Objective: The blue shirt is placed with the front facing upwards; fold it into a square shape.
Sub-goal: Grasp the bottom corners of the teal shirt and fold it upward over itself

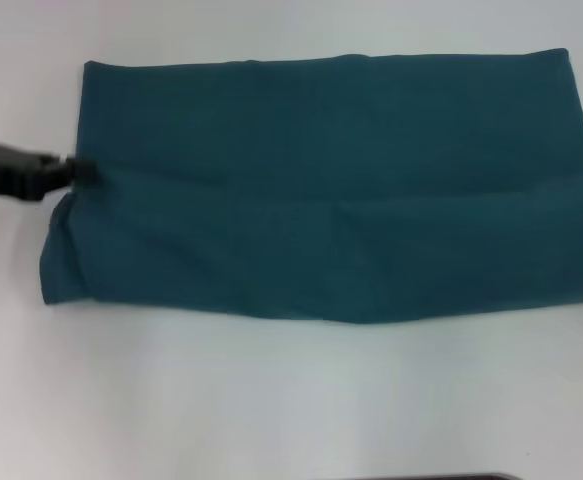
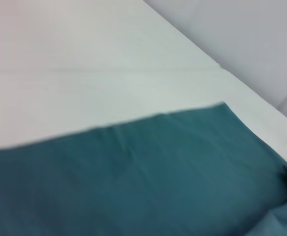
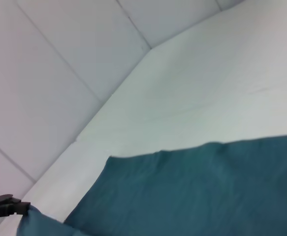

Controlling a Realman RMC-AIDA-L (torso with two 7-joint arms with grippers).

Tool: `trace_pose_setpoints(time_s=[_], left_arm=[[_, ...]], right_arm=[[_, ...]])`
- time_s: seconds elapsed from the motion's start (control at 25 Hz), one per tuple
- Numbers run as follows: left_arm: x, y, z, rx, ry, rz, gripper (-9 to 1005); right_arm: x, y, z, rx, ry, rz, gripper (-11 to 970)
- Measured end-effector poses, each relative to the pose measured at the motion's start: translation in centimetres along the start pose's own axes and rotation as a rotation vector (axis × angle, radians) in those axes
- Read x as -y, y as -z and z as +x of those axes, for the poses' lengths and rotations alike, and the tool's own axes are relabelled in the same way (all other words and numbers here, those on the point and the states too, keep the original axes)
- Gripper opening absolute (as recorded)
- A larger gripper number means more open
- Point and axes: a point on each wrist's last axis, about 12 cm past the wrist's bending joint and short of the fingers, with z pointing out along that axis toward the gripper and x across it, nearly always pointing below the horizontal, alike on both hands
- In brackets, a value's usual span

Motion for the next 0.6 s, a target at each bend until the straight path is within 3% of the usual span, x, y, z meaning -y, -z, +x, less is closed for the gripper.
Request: trace_pose_setpoints(time_s=[0.24, 0.6], left_arm=[[-0.7, -2.5, -2.1, 0.028, -0.006, -0.062, 1], [-1.5, -4.5, -3.7, 0.072, -0.008, -0.17, 0]], right_arm=[[0.9, -2.5, -1.0, 0.014, 0.014, 0.068, 25], [2.2, -5.7, -2.9, 0.029, 0.048, 0.165, 25]])
